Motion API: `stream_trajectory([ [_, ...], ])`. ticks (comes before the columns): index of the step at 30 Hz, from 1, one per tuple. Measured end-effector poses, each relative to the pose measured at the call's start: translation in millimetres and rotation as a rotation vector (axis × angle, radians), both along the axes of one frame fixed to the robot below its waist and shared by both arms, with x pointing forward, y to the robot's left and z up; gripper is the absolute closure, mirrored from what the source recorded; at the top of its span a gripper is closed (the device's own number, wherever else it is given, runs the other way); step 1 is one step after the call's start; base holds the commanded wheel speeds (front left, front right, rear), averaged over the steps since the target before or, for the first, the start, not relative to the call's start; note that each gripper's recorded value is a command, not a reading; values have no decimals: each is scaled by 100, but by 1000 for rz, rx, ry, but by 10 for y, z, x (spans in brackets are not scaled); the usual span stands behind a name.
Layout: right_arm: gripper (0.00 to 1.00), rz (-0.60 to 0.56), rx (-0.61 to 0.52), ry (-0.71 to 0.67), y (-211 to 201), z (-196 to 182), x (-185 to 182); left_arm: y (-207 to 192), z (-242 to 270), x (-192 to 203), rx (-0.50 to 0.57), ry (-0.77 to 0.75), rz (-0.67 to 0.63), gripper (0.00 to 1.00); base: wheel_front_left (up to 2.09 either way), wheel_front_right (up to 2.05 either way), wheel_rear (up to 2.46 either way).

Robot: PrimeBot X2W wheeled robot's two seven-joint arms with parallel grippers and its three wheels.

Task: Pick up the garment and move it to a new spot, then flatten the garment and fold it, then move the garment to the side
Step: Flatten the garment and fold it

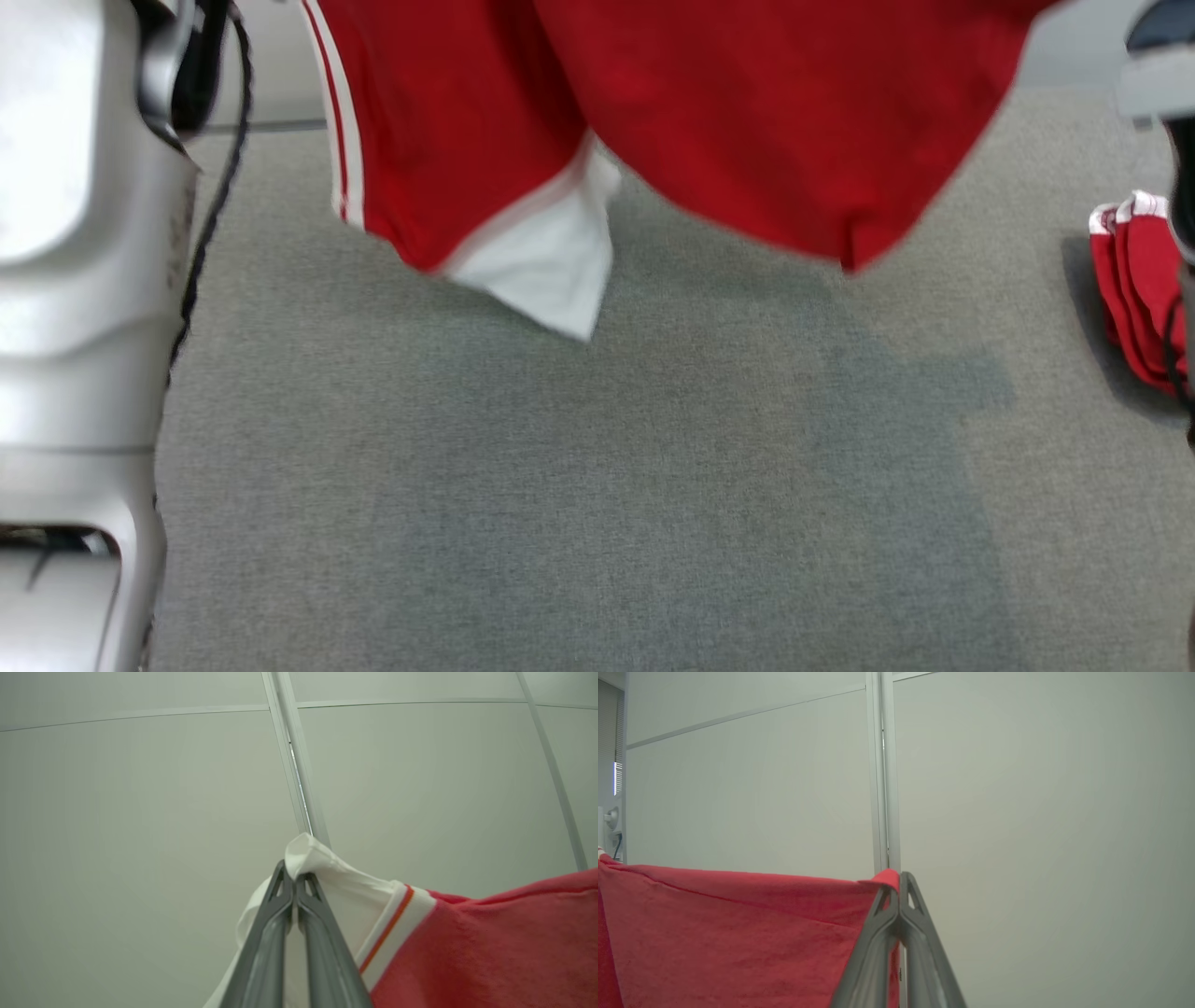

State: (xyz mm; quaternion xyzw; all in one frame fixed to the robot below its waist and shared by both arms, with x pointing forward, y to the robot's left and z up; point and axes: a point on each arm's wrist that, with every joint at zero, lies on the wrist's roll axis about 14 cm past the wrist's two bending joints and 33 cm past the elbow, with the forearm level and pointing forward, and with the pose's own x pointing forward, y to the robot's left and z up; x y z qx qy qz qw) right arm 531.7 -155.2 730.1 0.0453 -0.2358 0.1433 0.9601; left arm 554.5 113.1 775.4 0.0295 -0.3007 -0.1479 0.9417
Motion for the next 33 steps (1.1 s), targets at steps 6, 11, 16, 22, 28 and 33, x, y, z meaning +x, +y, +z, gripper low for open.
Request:
stream_trajectory([
  [6, 100, 20, -4, 40, 197, -114, 433, 106, -420, 478, -49, 161, 44, 100, 0, 0, 0],
  [11, 100, 36, -56, 227, 396, -838, 695, 49, -1276, 655, -80, 394, 48, 100, 0, 0, 0],
  [16, 100, 59, -79, 464, 570, -1760, 729, 103, -2376, 556, -140, 670, 75, 100, 0, 0, 0],
  [22, 100, 73, -46, 693, 634, -2716, 453, 154, -3255, 260, -202, 875, 102, 100, 0, 0, 0],
  [28, 100, 64, 37, 820, 529, -3212, 12, 168, -3645, -160, -199, 954, 102, 100, 0, 0, 0],
  [33, 100, 62, 82, 818, 419, -3247, -261, 150, -3765, -505, -185, 974, 89, 100, 0, 0, 0],
])
